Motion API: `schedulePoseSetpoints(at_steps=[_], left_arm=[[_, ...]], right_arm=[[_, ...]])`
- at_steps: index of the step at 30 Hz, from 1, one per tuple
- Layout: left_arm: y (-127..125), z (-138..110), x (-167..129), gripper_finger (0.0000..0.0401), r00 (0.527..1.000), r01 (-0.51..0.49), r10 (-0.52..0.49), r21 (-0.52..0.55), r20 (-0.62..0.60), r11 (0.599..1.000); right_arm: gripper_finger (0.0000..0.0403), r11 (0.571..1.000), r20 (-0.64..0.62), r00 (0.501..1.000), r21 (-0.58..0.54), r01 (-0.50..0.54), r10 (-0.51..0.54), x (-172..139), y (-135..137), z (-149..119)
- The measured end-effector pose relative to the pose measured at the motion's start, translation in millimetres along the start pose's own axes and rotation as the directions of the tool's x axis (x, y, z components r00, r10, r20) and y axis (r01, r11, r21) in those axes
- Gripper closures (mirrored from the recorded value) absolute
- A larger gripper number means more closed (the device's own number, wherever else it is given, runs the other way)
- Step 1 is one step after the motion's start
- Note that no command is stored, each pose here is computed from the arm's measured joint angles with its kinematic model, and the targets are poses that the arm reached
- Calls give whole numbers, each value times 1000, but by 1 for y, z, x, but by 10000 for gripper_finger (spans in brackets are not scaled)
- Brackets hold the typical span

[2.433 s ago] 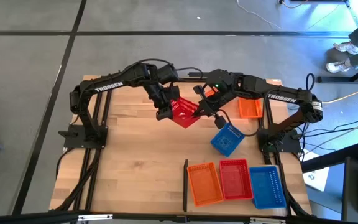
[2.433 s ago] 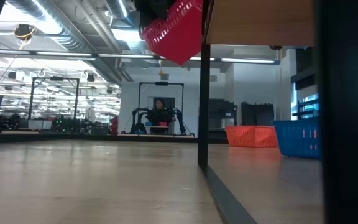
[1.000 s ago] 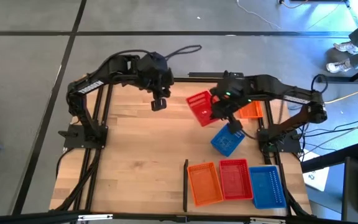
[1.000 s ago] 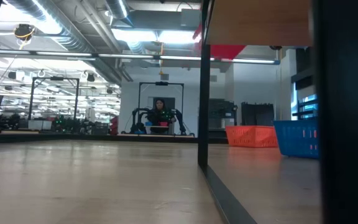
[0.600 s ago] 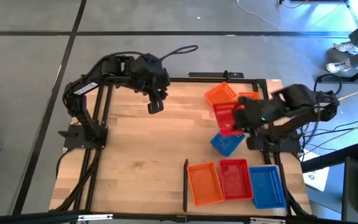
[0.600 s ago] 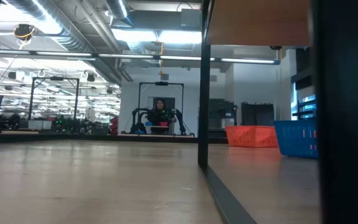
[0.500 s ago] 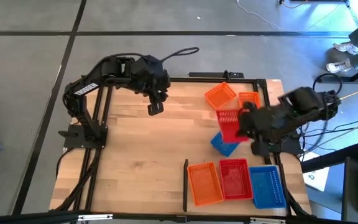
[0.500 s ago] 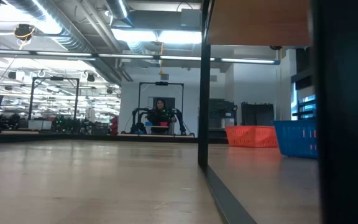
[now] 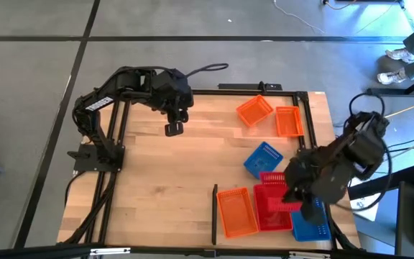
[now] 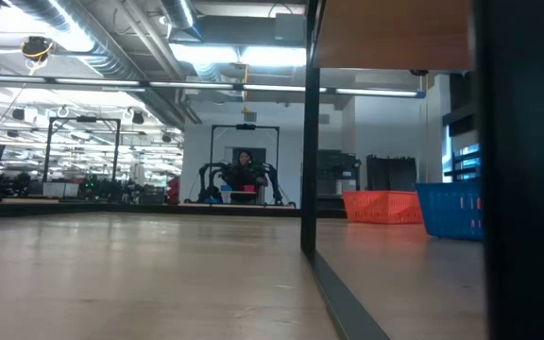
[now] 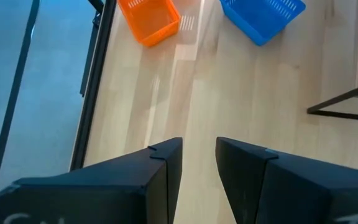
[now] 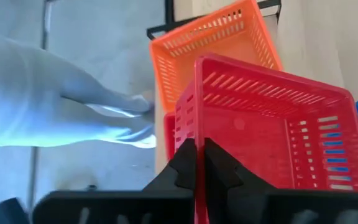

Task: Stack baskets on shelf by color
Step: Stack the red basket on top of the red baskets on the shelf

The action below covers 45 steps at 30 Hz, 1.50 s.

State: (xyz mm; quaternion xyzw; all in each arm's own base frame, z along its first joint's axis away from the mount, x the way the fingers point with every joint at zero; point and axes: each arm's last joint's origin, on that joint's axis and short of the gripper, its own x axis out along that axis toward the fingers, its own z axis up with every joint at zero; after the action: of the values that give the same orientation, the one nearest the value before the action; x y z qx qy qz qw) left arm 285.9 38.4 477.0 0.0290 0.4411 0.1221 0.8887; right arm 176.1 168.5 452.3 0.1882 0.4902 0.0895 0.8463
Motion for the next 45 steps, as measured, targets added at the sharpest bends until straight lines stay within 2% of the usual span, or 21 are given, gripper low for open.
schedulePoseSetpoints(at_steps=[4, 14, 23, 27, 32, 35, 38, 41, 45], left_arm=[[0, 0, 0, 312, 1000, 0, 0, -1, 2, 1000], [0, 0, 0, 312, 1000, 8, -8, -2, 3, 1000], [0, 0, 0, 312, 1000, 9, -9, -5, 4, 1000], [0, 0, 0, 312, 1000, 9, -9, -4, 4, 1000], [0, 0, 0, 312, 1000, 9, -9, -7, 3, 1000], [0, 0, 0, 312, 1000, 9, -9, -8, 3, 1000], [0, 0, 0, 312, 1000, 9, -9, -14, 3, 1000], [0, 0, 0, 312, 1000, 9, -9, -36, 4, 999], [0, 0, 0, 312, 1000, 9, -9, -36, 4, 999]], right_arm=[[399, 998, -17, 999, -39, 47, -48, 17, 7, 1], [395, 997, -55, 996, -46, 70, -72, 34, 12, 2], [336, 995, -82, 992, -49, 89, -93, 47, 15, 3], [317, 996, -107, 992, -50, 68, -73, 46, 16, 2], [314, 999, -189, 982, -39, -4, -3, 46, 18, 0], [314, 999, -185, 983, -39, -2, -5, 46, 18, 0], [314, 997, -149, 987, -52, 55, -63, 46, 15, 0], [314, 985, -97, 981, -61, 160, -166, 43, 9, -1], [314, 943, 41, 943, -8, 331, -331, 32, -4, 0]])
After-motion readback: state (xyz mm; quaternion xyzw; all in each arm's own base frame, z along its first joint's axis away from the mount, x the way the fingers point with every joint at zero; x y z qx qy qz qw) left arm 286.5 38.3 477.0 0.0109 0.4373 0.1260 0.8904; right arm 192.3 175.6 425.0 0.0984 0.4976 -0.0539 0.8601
